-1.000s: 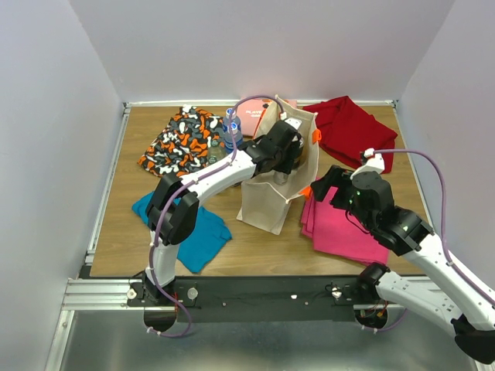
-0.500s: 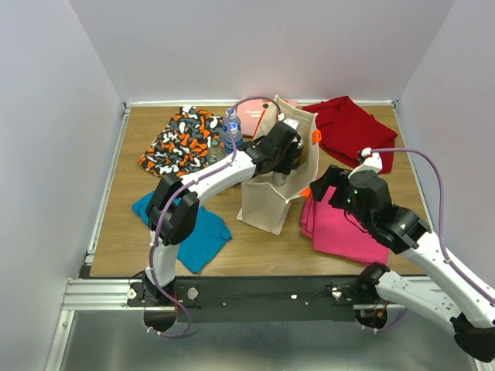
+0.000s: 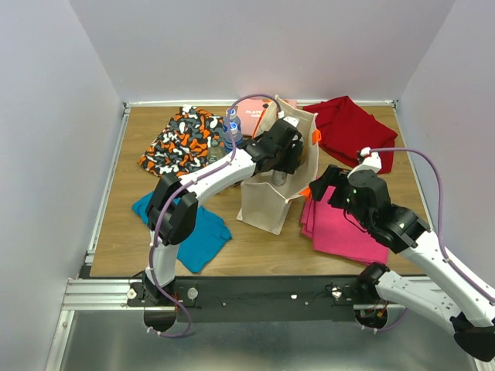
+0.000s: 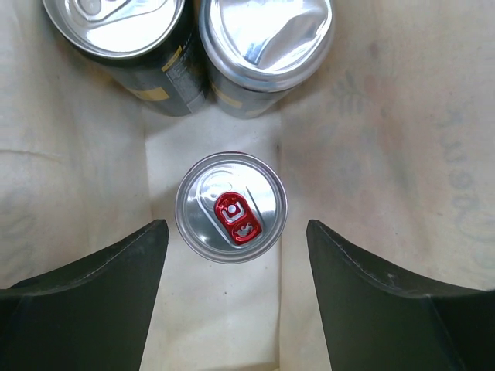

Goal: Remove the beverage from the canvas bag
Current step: Take out the drink from the canvas bag.

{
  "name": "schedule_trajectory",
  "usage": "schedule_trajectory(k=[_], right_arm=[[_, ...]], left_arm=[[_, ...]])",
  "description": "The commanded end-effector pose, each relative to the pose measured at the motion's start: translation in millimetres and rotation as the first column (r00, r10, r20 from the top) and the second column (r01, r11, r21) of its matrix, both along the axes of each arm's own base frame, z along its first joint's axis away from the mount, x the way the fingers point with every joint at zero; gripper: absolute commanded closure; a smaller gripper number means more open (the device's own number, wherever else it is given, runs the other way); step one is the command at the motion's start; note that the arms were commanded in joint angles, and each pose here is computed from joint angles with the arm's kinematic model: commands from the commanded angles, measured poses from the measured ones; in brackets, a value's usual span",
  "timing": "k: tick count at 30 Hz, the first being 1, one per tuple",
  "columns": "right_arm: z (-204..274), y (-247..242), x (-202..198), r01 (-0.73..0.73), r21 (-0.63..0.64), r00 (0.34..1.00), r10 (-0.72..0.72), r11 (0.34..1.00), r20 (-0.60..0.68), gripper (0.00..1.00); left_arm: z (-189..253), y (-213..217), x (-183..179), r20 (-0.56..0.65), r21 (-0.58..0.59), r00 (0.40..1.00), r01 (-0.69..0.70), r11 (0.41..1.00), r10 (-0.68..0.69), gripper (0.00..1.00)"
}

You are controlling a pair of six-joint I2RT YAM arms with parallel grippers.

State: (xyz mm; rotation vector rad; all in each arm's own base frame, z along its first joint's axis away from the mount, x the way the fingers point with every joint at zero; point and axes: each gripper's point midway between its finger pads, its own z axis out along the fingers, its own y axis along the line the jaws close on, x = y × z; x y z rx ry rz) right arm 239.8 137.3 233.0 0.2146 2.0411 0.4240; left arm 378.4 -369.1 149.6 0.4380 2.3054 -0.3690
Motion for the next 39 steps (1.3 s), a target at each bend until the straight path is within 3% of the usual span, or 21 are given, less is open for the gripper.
schedule_trajectory(k=[1, 18, 20, 23, 24, 27, 33, 39], right_arm=[[-8.0, -7.4, 2.2, 0.025, -0.051, 1.0, -0.026, 0.998, -0.012, 0.02], [-10.2, -8.6, 2.1, 0.028, -0.058, 0.999, -0.029, 0.998, -0.015, 0.02], [-9.7, -8.3, 2.5, 0.028, -0.059, 1.0, -0.028, 0.998, -0.013, 0.01], [-11.4, -8.1, 2.3, 0.026, -0.062, 0.999, -0.027, 0.998, -0.018, 0.02], [-10.6, -8.5, 2.2, 0.027, -0.061, 0.999, -0.028, 0.998, -0.016, 0.02], [-10.5, -8.7, 1.9, 0.028, -0.059, 0.999, -0.029, 0.998, -0.016, 0.01], [-10.4, -8.9, 1.5, 0.03, -0.056, 0.999, -0.031, 0.998, -0.015, 0.01], [-10.2, -7.3, 2.6, 0.025, -0.053, 1.0, -0.026, 0.998, -0.015, 0.02]], left_arm=[[10.6, -2.5, 6.6, 0.027, 0.013, 1.0, -0.003, 1.0, 0.003, 0.18], [-24.3, -1.1, 2.4, -0.035, 0.066, 0.999, 0.009, 0.998, -0.006, 0.22], [-25.5, -1.7, 1.7, -0.036, 0.069, 0.999, 0.015, 0.997, -0.012, 0.27], [-20.2, -1.5, 3.4, -0.021, 0.063, 1.0, 0.01, 0.998, -0.008, 0.53], [-23.0, 0.4, 2.1, -0.021, 0.067, 1.0, 0.01, 0.998, -0.008, 0.71], [-17.1, 1.4, 2.5, -0.008, 0.062, 1.0, 0.009, 0.998, -0.009, 1.0], [-1.6, 0.4, -2.3, 0.003, 0.044, 1.0, 0.031, 0.999, -0.031, 1.0], [58.2, 1.7, -4.9, 0.079, 0.017, 0.994, 0.068, 0.998, -0.069, 1.0]])
